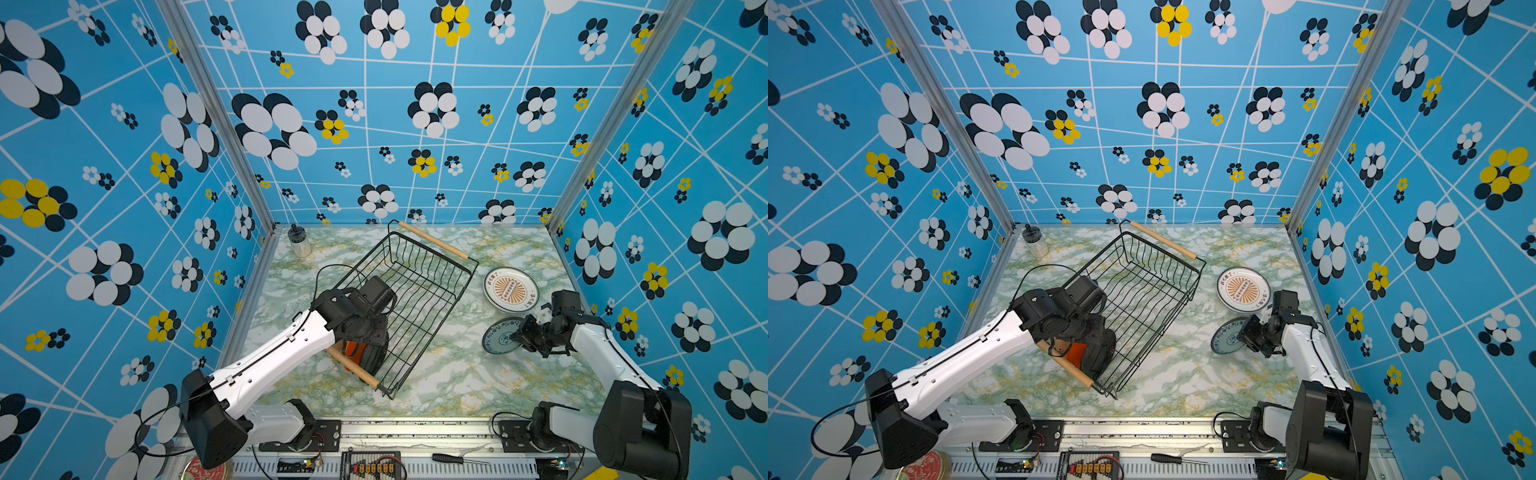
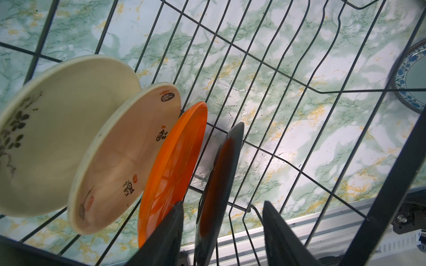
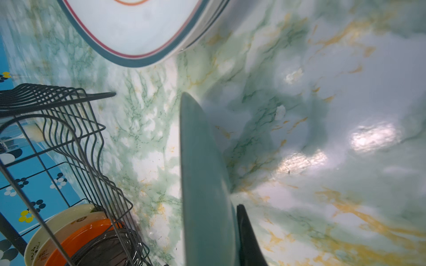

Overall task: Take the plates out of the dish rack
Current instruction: 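Lower the blue-patterned plate flat onto the table beside the sunburst stack with the right gripper, then open the right gripper and withdraw while the left grasps the black plate in the rack, then lift the black plate out of the rack with the left gripper while the right approaches, then grasp the black plate's rim with the right gripper while the left holds it, then carry the black plate toward the blue plate with the right gripper while the left withdraws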

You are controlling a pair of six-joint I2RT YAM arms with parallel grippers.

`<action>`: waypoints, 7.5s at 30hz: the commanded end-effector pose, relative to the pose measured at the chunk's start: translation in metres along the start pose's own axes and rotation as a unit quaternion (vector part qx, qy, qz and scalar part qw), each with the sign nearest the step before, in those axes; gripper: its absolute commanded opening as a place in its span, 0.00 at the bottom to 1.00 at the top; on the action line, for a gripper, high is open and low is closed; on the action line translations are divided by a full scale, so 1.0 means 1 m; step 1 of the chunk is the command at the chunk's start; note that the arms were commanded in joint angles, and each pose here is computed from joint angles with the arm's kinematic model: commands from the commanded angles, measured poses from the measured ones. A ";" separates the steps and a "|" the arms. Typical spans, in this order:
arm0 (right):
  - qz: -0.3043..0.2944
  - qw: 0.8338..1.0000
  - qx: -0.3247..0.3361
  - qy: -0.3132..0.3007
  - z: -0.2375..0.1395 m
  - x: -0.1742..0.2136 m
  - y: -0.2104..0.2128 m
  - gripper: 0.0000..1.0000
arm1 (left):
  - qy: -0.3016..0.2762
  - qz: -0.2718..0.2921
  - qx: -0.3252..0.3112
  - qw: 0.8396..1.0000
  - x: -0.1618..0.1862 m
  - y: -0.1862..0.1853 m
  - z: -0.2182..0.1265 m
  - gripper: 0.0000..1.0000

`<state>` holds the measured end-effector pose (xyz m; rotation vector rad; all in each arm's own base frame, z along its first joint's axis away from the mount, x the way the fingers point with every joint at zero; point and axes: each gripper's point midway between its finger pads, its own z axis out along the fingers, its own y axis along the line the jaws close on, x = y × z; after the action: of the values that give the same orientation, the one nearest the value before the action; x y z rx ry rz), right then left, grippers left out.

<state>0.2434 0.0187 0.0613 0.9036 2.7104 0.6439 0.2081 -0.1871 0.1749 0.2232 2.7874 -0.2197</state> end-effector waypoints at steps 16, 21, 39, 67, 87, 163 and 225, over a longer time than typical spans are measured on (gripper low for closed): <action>0.026 0.999 0.023 0.020 0.022 0.006 -0.019 0.21 | 0.022 0.005 -0.007 1.000 0.010 0.000 0.018 0.53; 0.028 0.999 0.024 0.023 0.025 0.008 -0.021 0.32 | 0.024 0.006 -0.008 1.000 0.011 0.001 0.020 0.52; 0.029 0.999 0.036 0.022 0.027 0.008 -0.027 0.67 | 0.029 0.006 -0.011 0.999 0.014 0.003 0.023 0.52; 0.022 0.998 0.059 -0.012 0.013 -0.009 -0.025 0.99 | 0.102 0.007 -0.068 0.992 0.034 0.017 0.041 0.35; -0.016 0.997 0.003 -0.073 -0.058 -0.016 0.021 0.99 | 0.114 0.018 -0.079 0.990 0.035 0.019 0.042 0.10; -0.107 0.871 -0.478 -0.020 -0.163 0.010 0.263 0.20 | -0.119 -0.221 0.416 0.874 -0.170 -0.200 -0.066 0.03; -0.035 0.997 0.016 -0.073 -0.075 0.010 0.018 0.00 | -0.126 -0.030 -0.014 0.991 -0.048 0.011 -0.072 0.99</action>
<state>0.2301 0.0204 0.1505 0.7915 2.5732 0.5798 0.2311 -0.1693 0.2509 0.0848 2.5729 -0.1723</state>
